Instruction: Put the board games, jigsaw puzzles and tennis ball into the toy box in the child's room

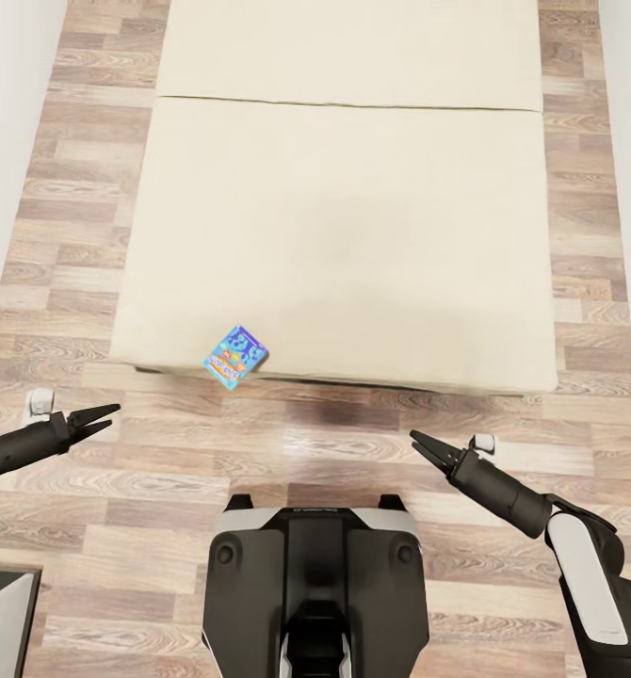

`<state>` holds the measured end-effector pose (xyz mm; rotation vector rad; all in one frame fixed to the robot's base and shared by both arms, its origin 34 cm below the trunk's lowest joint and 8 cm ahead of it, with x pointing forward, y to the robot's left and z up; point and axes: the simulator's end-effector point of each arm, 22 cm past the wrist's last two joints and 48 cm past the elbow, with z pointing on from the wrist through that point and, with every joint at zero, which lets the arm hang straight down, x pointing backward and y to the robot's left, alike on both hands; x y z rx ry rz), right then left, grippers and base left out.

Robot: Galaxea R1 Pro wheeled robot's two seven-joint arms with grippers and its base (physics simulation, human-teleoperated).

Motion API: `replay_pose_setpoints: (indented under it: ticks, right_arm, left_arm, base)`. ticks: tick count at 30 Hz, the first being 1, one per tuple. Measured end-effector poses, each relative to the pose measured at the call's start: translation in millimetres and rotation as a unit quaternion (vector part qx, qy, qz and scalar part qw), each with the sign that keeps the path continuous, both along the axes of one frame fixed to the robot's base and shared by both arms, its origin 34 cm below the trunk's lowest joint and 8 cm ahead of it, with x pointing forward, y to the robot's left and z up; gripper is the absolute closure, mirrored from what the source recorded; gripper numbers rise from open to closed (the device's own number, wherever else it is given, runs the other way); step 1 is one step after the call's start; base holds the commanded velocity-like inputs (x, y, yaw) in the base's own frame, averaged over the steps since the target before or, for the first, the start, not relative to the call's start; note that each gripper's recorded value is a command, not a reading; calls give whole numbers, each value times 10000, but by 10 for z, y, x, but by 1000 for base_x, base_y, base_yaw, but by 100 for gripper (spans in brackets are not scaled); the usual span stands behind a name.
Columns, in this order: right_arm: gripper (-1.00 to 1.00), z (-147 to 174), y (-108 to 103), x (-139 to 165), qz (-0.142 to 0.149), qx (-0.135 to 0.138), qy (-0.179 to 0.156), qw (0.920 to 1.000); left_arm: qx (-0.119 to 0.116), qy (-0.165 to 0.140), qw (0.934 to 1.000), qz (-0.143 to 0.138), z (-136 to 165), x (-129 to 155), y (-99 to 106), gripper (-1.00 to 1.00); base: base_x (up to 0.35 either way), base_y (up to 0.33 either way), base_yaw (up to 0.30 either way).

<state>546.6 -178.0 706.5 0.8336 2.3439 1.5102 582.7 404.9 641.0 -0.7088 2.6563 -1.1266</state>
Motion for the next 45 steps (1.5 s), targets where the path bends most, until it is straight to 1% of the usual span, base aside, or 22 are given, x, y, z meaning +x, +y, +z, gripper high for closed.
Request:
replay_pose_setpoints:
  ticks: [8, 29, 38, 45]
  right_arm:
    - [-100, 55, 4, 7, -10, 8, -43, 10000]
    - [-100, 188, 12, 20, -8, 11, -130, 9999]
    - [-100, 254, -14, 110, -75, -92, -362, 9993]
    - [-100, 285, -25, 153, -104, -169, -470, 9987]
  left_arm:
    - [-73, -103, 9999, -14, 87, 46, -24, -100]
    - [-92, -256, 9996, -34, 249, 138, -39, -100]
    - [-109, -314, 9994, -56, 314, 175, -60, -100]
    - [-128, -351, 9992, -102, 360, 200, -92, -100]
  base:
    - [0, 0, 0]
    - [0, 0, 0]
    - [0, 0, 0]
    - [0, 0, 0]
